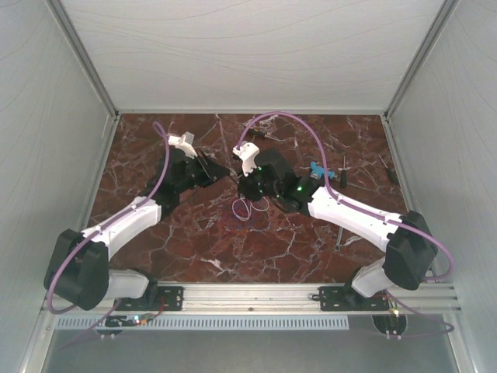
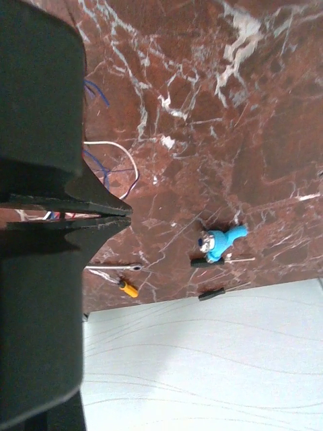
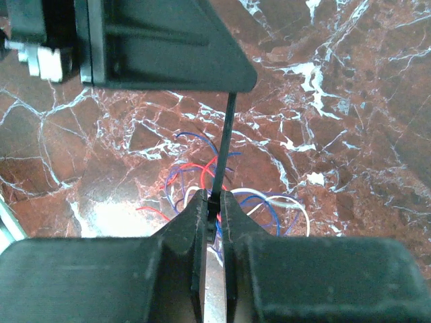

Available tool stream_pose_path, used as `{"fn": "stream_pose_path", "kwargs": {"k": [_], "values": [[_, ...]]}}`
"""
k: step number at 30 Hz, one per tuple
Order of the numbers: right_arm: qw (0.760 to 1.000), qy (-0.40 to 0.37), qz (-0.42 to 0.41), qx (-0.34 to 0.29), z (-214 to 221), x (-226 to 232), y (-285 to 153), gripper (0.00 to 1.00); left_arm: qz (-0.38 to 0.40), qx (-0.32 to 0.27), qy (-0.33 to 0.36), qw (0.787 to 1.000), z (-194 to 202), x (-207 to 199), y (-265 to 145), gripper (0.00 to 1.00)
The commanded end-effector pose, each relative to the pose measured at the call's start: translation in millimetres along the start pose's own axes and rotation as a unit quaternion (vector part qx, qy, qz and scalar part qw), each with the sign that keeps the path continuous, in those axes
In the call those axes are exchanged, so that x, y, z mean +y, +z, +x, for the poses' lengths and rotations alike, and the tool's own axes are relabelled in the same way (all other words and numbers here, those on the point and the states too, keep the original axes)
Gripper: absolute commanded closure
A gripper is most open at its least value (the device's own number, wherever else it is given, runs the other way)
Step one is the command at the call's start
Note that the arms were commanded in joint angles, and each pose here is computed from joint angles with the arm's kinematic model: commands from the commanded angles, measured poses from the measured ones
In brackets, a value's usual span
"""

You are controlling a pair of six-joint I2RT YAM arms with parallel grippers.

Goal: Zip-tie the wires
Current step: Tie the cable at the center of the board.

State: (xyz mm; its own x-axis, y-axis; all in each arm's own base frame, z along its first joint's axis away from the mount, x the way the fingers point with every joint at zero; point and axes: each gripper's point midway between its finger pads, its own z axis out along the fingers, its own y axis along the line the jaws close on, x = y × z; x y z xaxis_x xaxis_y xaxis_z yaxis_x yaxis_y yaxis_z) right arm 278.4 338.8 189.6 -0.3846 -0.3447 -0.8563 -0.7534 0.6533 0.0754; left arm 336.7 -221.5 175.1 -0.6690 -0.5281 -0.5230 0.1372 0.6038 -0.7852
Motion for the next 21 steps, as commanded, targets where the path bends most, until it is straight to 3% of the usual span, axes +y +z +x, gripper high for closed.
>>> {"fn": "stream_pose_path", "kwargs": {"k": [1,21], "values": [[0.999,0.004,-0.014,0.037,22.2,8.9,-8.6,1.00,-0.009,-0.096,0.023,0.995,-62.8,-4.5,2.3,1.00],[0.998,0.012,-0.018,0.055,42.0,10.0,1.3,1.00,-0.041,-0.140,0.020,0.989,-105.9,15.2,-4.7,1.00]]}}
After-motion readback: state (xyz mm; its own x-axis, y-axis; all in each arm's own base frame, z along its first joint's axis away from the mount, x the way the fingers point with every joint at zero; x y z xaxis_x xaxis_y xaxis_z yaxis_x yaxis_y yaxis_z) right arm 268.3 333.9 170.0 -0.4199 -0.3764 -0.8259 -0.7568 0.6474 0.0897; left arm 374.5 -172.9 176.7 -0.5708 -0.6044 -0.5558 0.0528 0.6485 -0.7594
